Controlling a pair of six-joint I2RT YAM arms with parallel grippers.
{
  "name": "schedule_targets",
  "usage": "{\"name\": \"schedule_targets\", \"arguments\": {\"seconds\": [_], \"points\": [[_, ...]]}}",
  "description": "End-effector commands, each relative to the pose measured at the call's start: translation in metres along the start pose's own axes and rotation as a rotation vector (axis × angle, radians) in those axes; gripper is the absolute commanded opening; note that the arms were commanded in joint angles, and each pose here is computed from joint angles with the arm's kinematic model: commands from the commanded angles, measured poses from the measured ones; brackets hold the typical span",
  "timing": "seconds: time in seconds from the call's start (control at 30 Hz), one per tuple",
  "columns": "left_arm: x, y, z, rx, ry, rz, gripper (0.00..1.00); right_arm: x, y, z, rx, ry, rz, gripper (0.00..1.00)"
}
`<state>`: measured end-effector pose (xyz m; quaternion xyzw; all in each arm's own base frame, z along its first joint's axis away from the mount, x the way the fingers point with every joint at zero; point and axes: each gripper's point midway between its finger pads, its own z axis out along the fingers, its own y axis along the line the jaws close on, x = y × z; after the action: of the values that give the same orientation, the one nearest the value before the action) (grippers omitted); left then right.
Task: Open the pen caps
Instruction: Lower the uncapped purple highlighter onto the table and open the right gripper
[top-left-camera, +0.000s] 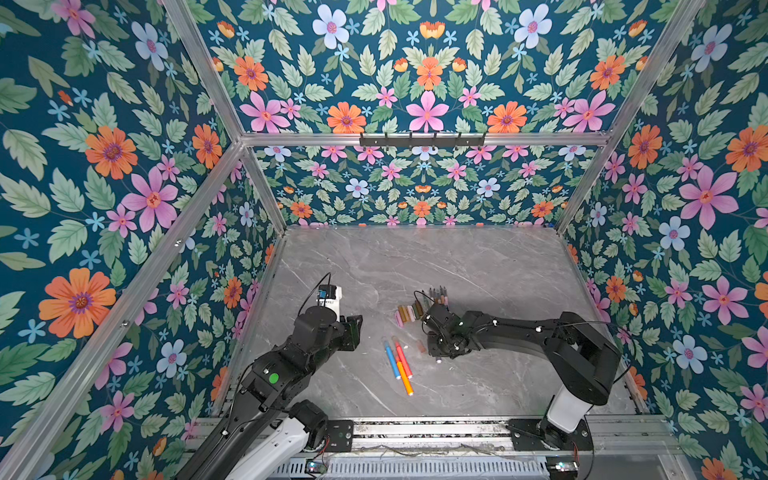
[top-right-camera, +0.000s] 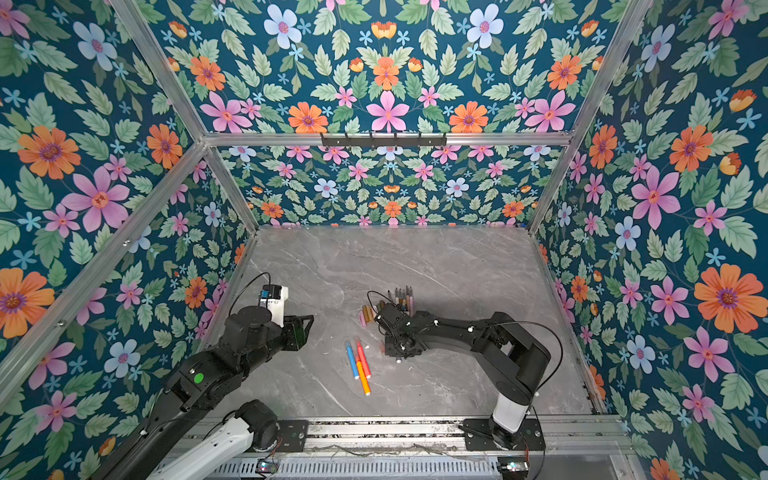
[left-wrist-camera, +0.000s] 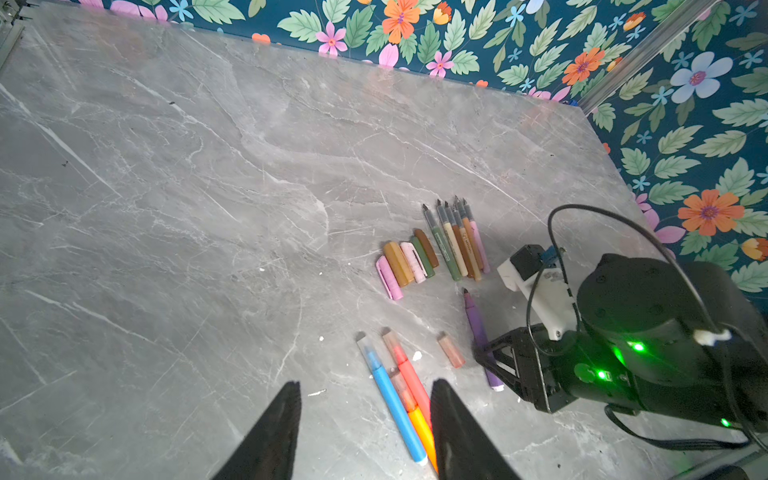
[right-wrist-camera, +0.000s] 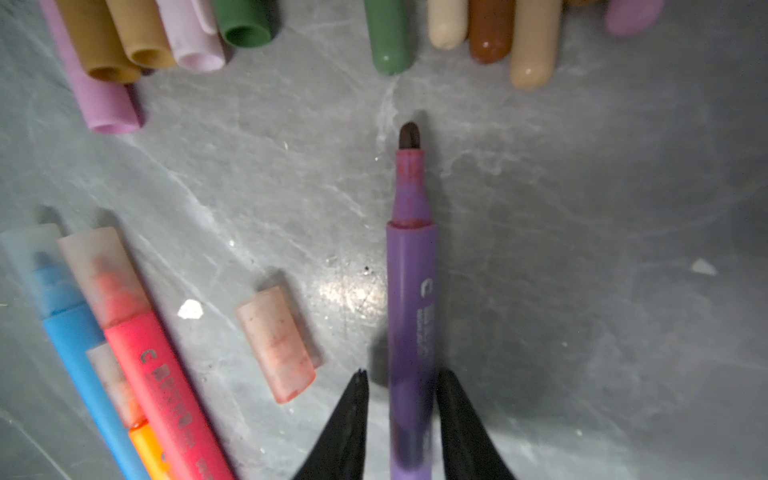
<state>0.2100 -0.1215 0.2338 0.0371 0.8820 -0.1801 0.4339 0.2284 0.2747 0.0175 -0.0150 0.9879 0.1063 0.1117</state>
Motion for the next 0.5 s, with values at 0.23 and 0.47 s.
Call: {"name": "schedule_targets", "arguments": {"seconds": [0.23,0.47], "points": [[-0.002,-0.002,0.000,0.008,-0.009,0.007,0.53,0.014,-0.023,0.002,0.087,0.045,-0.008,0.44],[-0.002,-0.002,0.001,0.010,-0.006,0.007,0.53,0.004,-0.014,-0.010,0.090,0.041,-0.082,0.47]]}}
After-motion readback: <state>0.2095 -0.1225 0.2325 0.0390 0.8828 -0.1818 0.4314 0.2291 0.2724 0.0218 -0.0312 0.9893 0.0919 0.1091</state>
